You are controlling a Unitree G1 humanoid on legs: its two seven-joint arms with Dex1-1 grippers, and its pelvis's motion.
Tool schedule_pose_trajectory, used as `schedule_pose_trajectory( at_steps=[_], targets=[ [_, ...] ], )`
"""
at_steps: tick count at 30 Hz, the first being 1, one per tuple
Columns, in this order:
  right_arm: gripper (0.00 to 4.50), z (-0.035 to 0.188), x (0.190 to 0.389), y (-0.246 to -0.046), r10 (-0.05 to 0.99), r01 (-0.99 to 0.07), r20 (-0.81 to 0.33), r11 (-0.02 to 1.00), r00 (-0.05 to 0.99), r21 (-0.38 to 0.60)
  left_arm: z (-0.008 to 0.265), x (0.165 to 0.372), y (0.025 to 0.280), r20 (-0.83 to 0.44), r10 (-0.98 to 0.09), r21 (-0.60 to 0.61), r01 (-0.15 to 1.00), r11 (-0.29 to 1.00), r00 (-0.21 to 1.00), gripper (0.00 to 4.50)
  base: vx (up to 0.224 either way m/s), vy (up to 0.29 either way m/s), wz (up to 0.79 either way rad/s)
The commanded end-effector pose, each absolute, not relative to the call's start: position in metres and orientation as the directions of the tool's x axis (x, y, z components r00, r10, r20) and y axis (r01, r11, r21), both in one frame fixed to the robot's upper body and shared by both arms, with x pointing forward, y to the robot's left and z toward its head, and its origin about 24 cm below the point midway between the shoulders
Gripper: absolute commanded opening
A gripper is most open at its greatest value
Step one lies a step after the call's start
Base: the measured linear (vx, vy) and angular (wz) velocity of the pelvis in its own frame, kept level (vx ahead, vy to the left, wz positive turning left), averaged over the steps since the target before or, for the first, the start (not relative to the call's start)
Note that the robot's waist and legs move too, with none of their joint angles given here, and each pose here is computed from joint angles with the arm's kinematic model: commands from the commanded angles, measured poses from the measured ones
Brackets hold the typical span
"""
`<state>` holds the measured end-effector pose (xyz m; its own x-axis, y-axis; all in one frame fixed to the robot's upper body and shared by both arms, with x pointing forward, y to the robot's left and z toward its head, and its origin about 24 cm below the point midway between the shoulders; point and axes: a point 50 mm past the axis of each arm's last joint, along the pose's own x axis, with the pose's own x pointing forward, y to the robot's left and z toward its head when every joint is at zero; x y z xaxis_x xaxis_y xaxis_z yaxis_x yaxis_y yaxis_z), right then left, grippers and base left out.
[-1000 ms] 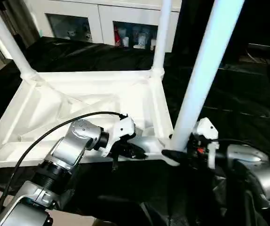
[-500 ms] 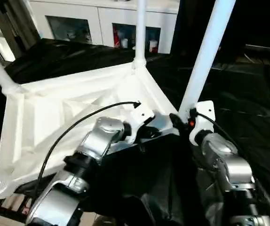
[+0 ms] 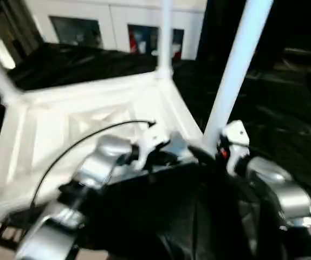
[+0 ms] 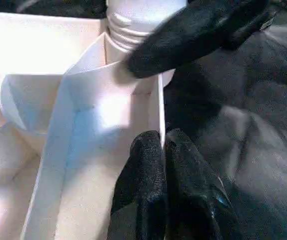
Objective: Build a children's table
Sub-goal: Rotate leg to tighten
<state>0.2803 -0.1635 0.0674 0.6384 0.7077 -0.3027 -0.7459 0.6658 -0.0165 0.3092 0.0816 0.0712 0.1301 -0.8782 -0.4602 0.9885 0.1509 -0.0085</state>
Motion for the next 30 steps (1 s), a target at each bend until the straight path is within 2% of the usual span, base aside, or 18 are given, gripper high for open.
schedule_pose_trajectory(
  at_steps=[1,5,8,11,12,15,16,18,20,22,24,25,26,27,30],
  targets=[
    [3.84,0.074,0.268,-0.15,0.824,-0.864,-0.302,0.504,0.479,0.004,0.08,0.294,0.06,-0.408,-0.911,-0.014,0.999,-0.052,-0.053,0.0,0.0,0.0,0.0],
    [3.84,0.075,0.261,-0.156,0.849,-0.901,-0.341,0.434,0.404,0.014,0.079,0.29,0.066,-0.413,-0.906,-0.03,0.996,-0.09,-0.094,0.0,0.0,0.0,0.0],
    [3.6,0.077,0.257,-0.16,0.871,-0.922,-0.35,0.384,0.346,0.045,0.081,0.286,0.073,-0.418,-0.899,-0.053,0.991,-0.122,-0.133,0.0,0.0,0.0,0.0],
    [3.43,0.077,0.256,-0.16,0.881,-0.927,-0.345,0.369,0.324,0.072,0.081,0.285,0.075,-0.419,-0.897,-0.06,0.99,-0.127,-0.14,0.0,0.0,0.0,0.0],
    [3.17,0.077,0.255,-0.16,0.882,-0.928,-0.346,0.366,0.32,0.075,0.081,0.285,0.075,-0.419,-0.897,-0.061,0.99,-0.126,-0.14,0.0,0.0,0.0,0.0],
    [3.07,0.075,0.254,-0.159,0.887,-0.931,-0.351,0.353,0.301,0.092,0.081,0.286,0.076,-0.419,-0.897,-0.062,0.99,-0.124,-0.139,0.0,0.0,0.0,0.0],
    [2.85,0.073,0.253,-0.158,0.887,-0.93,-0.353,0.352,0.297,0.102,0.081,0.286,0.076,-0.421,-0.897,-0.061,0.991,-0.121,-0.135,0.0,0.0,0.0,0.0],
    [2.78,0.072,0.253,-0.157,0.886,-0.925,-0.349,0.362,0.305,0.112,0.081,0.286,0.075,-0.422,-0.898,-0.058,0.992,-0.112,-0.127,0.0,0.0,0.0,0.0],
    [2.74,0.068,0.256,-0.155,0.868,-0.907,-0.347,0.41,0.355,0.098,0.081,0.287,0.073,-0.414,-0.904,-0.053,0.994,-0.092,-0.106,0.0,0.0,0.0,0.0],
    [2.71,0.061,0.266,-0.153,0.804,-0.85,-0.349,0.526,0.481,0.039,0.081,0.295,0.066,-0.407,-0.913,0.005,1.0,-0.023,-0.019,0.0,0.0,0.0,0.0],
    [2.7,0.052,0.28,-0.154,0.687,-0.724,-0.361,0.688,0.63,0.044,0.08,0.302,0.059,-0.398,-0.915,0.016,0.998,0.058,0.06,0.0,0.0,0.0,0.0],
    [2.7,0.045,0.289,-0.152,0.58,-0.598,-0.365,0.798,0.728,0.077,0.079,0.309,0.051,-0.396,-0.908,0.022,0.99,0.138,0.135,0.0,0.0,0.0,0.0],
    [2.7,0.044,0.29,-0.152,0.572,-0.586,-0.365,0.806,0.735,0.084,0.079,0.31,0.05,-0.396,-0.907,0.023,0.989,0.147,0.144,0.0,0.0,0.0,0.0],
    [2.69,0.041,0.294,-0.148,0.507,-0.504,-0.363,0.857,0.782,0.113,0.079,0.315,0.043,-0.394,-0.898,0.026,0.979,0.2,0.194,0.0,0.0,0.0,0.0],
    [2.68,0.039,0.3,-0.142,0.432,-0.408,-0.359,0.902,0.827,0.145,0.08,0.319,0.035,-0.385,-0.889,0.028,0.966,0.257,0.248,0.0,0.0,0.0,0.0]
  ],
)
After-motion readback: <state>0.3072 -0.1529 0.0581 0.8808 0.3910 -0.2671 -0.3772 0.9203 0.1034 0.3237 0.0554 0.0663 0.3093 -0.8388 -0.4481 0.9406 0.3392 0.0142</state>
